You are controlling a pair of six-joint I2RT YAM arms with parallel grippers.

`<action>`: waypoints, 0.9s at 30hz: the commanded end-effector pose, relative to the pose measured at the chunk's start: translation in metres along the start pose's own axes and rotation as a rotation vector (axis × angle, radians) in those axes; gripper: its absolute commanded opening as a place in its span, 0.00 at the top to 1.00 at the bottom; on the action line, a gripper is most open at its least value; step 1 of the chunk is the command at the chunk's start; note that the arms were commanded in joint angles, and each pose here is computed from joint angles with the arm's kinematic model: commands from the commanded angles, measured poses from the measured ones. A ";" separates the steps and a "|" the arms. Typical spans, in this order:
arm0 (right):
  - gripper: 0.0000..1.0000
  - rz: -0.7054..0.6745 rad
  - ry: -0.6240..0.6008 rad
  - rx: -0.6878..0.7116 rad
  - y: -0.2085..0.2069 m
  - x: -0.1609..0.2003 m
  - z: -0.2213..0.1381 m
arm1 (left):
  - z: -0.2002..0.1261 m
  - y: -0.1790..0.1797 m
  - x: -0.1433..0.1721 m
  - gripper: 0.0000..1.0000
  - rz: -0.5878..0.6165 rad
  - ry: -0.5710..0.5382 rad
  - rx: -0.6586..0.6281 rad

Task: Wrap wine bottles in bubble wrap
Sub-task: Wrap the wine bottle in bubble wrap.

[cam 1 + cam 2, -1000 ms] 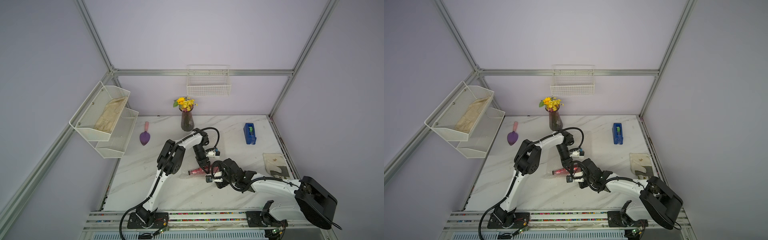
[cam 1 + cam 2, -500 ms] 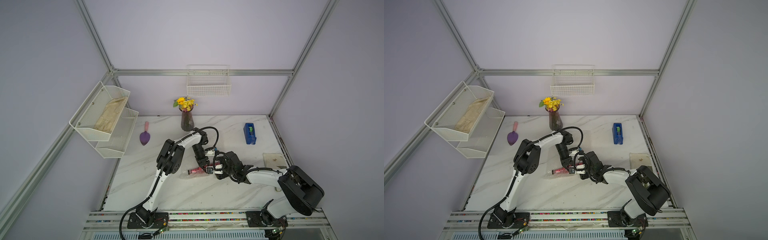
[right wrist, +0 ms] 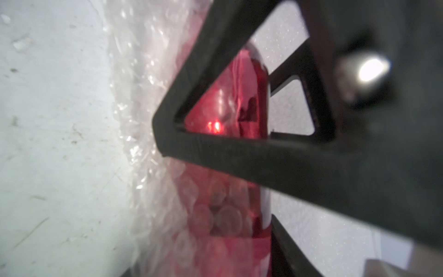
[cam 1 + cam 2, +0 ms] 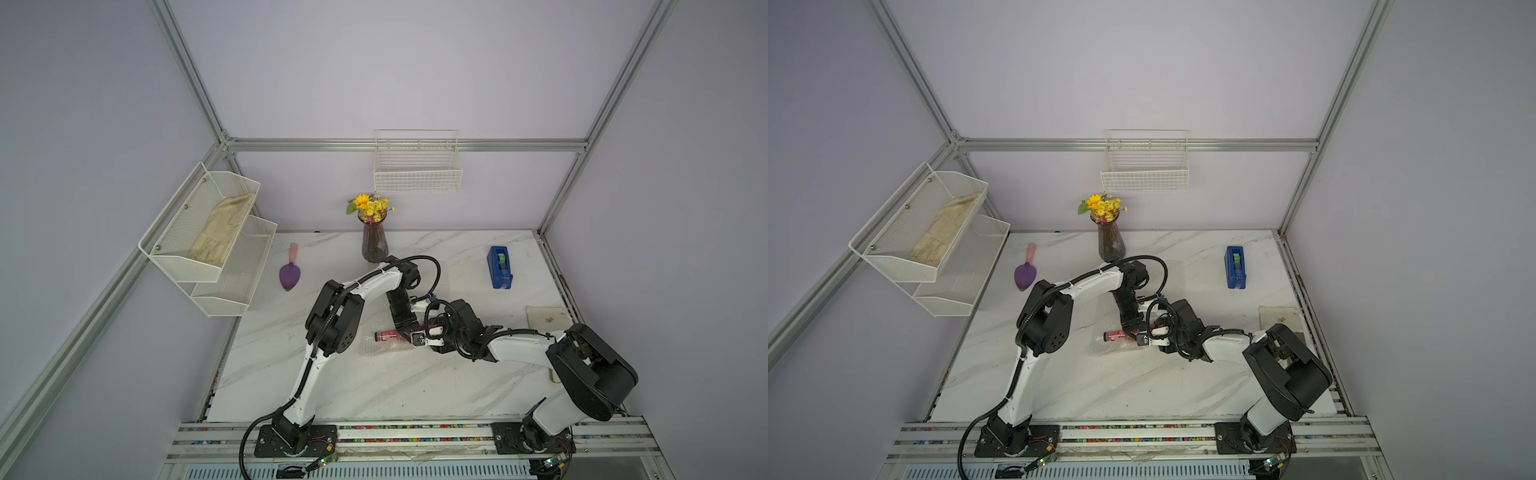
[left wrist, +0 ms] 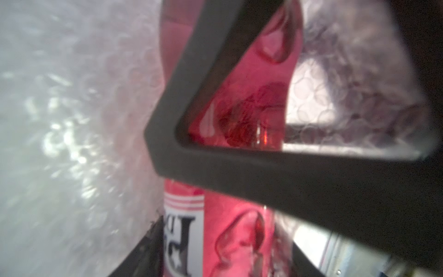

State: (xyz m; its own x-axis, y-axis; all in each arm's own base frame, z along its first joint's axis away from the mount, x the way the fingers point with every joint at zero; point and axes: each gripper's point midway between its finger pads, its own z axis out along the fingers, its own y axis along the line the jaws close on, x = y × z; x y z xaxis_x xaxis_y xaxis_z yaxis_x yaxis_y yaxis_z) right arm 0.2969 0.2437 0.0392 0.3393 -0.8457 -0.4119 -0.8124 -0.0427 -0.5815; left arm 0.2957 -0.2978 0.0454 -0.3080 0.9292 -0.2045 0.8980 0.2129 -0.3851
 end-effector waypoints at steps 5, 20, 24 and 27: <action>0.67 0.104 0.050 -0.237 0.061 0.019 -0.003 | -0.115 0.039 0.004 0.00 -0.054 -0.238 -0.471; 0.86 0.423 0.027 -0.508 0.065 0.004 -0.013 | -0.142 -0.069 0.033 0.00 0.396 -0.433 -1.188; 0.85 0.483 0.042 -0.567 0.068 0.005 -0.013 | -0.099 -0.092 0.011 0.00 0.568 -0.448 -1.233; 0.85 0.518 0.059 -0.609 0.071 0.007 -0.015 | -0.064 -0.082 0.004 0.00 0.645 -0.349 -1.293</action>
State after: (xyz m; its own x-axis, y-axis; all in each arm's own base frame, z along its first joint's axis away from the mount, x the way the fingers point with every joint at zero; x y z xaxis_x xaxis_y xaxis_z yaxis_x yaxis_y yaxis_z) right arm 0.2891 0.2442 0.0360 0.0010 -0.8273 -0.5617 -0.9891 0.0819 -0.1225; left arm 0.2233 -0.2816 0.1294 0.3230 0.8760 -0.3582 0.6465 0.0721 0.7595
